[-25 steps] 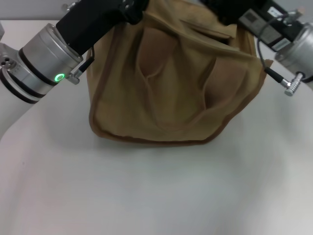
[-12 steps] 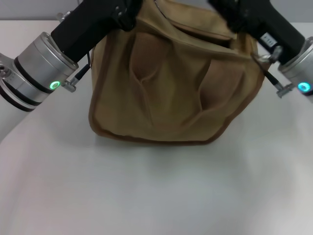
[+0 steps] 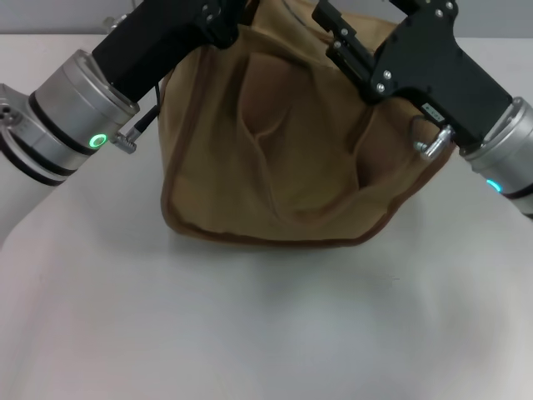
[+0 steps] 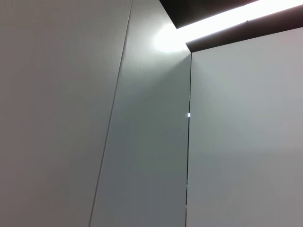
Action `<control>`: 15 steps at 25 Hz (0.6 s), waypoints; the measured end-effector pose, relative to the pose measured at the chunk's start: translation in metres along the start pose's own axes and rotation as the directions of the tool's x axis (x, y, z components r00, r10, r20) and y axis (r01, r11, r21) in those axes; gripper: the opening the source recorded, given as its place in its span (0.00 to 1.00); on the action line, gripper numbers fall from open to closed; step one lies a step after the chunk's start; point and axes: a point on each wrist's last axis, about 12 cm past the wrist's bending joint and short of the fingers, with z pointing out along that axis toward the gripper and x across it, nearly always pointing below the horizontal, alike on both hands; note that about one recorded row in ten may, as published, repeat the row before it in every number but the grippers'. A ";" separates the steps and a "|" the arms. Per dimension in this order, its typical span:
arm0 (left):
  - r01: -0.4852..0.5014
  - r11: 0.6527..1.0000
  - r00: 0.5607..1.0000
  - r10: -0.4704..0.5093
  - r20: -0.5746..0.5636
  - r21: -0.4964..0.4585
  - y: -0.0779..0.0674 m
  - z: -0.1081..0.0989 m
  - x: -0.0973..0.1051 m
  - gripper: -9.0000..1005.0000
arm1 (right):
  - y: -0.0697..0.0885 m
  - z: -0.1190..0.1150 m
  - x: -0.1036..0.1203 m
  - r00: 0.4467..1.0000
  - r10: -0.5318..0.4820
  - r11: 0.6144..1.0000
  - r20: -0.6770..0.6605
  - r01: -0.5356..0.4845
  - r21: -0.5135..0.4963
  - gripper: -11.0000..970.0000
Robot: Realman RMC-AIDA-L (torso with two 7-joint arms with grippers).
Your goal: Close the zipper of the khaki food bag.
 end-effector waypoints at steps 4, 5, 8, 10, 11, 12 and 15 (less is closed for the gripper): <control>0.010 1.000 1.000 -0.010 0.005 0.013 -0.001 0.006 0.001 0.03 | 0.005 -0.001 0.003 0.997 -0.077 0.997 -0.019 0.077 0.012 0.56; 0.011 1.000 1.000 -0.011 0.005 0.018 -0.001 0.007 0.001 0.03 | 0.006 -0.001 0.003 0.995 -0.092 0.996 -0.025 0.092 0.017 0.56; 0.016 0.999 1.000 -0.016 0.005 0.029 -0.002 0.012 0.001 0.03 | 0.005 0.003 0.005 0.992 -0.116 0.991 -0.039 0.118 0.054 0.56; 0.019 0.999 1.000 -0.019 0.005 0.032 -0.002 0.014 0.001 0.03 | 0.004 0.004 0.005 0.992 -0.118 0.991 -0.045 0.120 0.061 0.56; 0.020 0.999 1.000 -0.020 0.004 0.034 -0.002 0.016 0.002 0.03 | 0.003 0.006 0.007 0.991 -0.119 0.990 -0.058 0.122 0.065 0.56; 0.020 0.999 1.000 -0.020 0.004 0.034 -0.002 0.016 0.002 0.03 | 0.003 0.006 0.007 0.991 -0.119 0.990 -0.058 0.122 0.065 0.56; 0.023 0.999 1.000 -0.023 0.003 0.037 -0.003 0.018 0.002 0.03 | 0.003 0.008 0.010 0.989 -0.125 0.990 -0.081 0.130 0.054 0.56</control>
